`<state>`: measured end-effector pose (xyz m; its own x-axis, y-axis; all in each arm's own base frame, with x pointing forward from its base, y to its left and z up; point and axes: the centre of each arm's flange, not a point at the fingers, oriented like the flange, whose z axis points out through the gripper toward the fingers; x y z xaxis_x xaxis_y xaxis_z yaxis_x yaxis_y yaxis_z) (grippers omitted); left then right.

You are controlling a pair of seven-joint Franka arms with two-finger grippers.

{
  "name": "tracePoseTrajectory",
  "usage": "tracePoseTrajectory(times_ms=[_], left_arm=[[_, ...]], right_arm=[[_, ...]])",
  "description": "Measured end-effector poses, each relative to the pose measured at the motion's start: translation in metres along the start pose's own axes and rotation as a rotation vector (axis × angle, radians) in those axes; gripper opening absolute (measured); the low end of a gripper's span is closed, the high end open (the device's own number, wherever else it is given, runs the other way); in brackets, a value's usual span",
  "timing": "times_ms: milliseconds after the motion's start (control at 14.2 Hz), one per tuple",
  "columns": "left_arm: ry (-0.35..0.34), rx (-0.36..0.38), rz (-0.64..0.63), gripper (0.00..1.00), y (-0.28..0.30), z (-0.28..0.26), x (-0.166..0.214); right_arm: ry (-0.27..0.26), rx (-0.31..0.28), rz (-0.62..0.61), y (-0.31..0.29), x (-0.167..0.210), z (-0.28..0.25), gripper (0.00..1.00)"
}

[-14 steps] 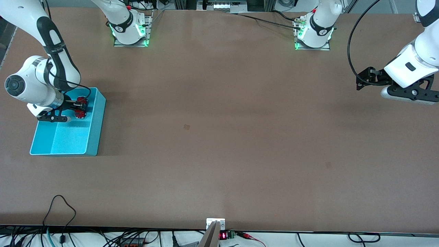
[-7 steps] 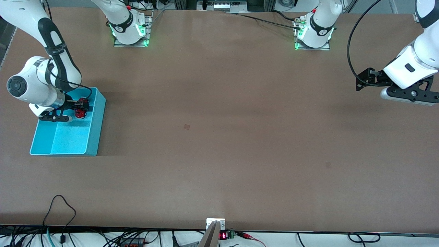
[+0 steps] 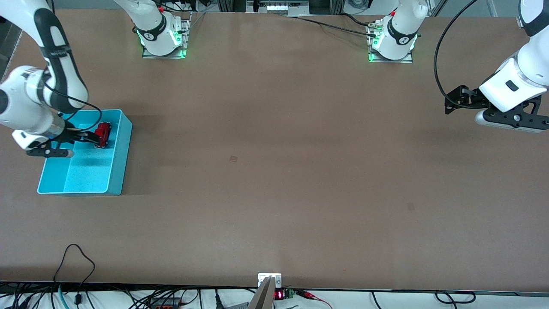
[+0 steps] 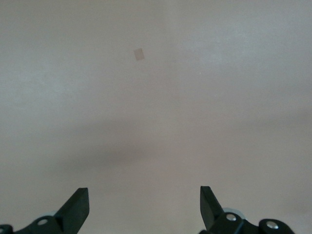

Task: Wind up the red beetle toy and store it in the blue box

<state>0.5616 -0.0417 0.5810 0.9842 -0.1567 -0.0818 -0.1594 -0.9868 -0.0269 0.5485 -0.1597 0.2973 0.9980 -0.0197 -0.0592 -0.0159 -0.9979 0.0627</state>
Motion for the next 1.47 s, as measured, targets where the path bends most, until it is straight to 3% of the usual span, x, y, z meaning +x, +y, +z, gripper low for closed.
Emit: tracePoseTrajectory(times_ms=[351,772,1053,1474], left_arm=[[-0.001,0.0,0.0,1.0,0.0,0.0,0.0],[-0.01,-0.003,0.002,1.0,0.001,0.009,0.006],[0.019,-0.003,0.003,1.0,0.0,0.005,0.015],[0.044,-0.006,0.003,1.0,-0.002,-0.002,0.03]], right_arm=[[0.027,0.014,-0.069,-0.028,0.018,-0.163,1.0],[-0.021,0.033,-0.052,-0.069,-0.02,-0.291,1.0],[-0.032,0.035,-0.045,-0.079,-0.031,-0.329,1.0],[-0.044,0.034,-0.018,-0.082,-0.027,-0.324,1.0]])
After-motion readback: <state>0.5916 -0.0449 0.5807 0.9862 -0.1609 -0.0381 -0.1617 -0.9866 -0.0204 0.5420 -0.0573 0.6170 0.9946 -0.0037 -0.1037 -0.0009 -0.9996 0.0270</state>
